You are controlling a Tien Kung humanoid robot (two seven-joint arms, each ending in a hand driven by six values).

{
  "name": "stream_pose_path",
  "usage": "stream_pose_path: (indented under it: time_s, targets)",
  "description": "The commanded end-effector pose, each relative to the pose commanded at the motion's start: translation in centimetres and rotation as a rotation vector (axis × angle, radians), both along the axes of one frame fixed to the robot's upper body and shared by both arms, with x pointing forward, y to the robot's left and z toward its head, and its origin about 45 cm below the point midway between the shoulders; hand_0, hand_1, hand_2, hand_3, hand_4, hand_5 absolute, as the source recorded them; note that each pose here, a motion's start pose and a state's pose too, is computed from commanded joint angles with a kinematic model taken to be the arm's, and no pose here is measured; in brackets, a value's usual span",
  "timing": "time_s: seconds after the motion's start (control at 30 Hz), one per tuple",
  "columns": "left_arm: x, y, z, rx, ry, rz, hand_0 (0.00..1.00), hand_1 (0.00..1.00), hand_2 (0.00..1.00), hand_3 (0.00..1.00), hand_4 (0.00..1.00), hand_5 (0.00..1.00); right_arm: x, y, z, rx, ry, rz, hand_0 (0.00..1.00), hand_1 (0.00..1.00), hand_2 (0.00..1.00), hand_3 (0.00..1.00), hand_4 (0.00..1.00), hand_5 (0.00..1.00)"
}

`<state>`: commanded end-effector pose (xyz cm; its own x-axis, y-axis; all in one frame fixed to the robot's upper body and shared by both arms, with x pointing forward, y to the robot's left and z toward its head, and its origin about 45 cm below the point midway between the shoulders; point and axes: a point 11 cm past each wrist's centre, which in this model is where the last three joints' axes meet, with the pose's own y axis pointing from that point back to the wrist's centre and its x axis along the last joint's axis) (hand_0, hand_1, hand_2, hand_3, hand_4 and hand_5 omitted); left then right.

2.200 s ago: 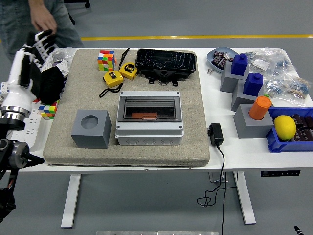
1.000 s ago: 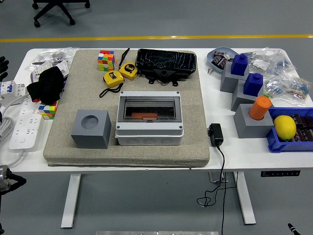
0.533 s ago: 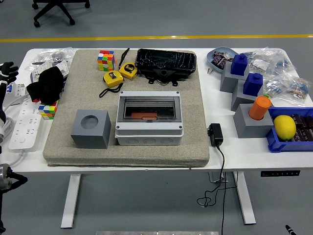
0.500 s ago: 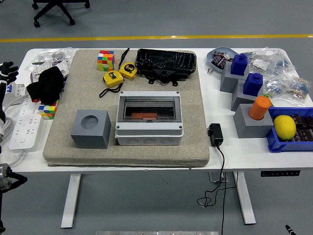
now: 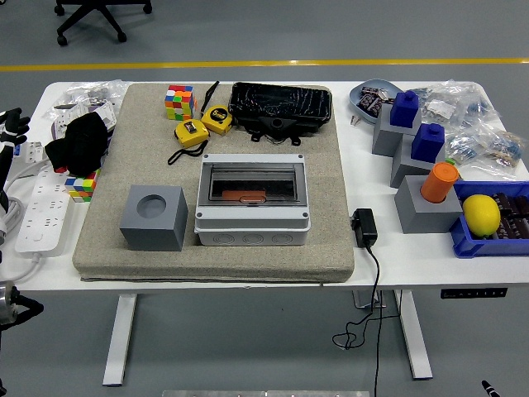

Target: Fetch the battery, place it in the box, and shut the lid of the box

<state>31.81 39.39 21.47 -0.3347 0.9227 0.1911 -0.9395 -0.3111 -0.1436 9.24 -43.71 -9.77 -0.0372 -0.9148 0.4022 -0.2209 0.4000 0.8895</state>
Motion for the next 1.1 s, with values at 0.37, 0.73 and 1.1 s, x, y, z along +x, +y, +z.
stream_pose_path:
  time_s: [0.37, 0.73, 1.1]
  targets:
    - [-0.23, 0.05, -0.04, -0.01, -0.01, 0.018, 0.943, 0.893, 0.833, 0.881, 0.998, 0.901, -0.01, -0.02, 0.01, -0.005, -0.001, -0.003, 0.998, 0.879, 0.819, 0.81, 0.998, 0.998]
    - [-0.47, 0.48, 0.39, -0.006, -0.027, 0.026, 0.92, 0.892, 0.838, 0.811, 0.998, 0.885, 0.03, 0.1, -0.02, -0.003, -0.004, -0.005, 0.998, 0.884, 0.82, 0.807, 0.998, 0.998]
    - [-0.49, 0.41, 0.43, -0.018, -0.041, 0.029, 0.82, 0.817, 0.78, 0.763, 0.998, 0.879, -0.25, 0.08, -0.08, -0.002, 0.001, -0.009, 0.996, 0.884, 0.822, 0.808, 0.998, 0.998]
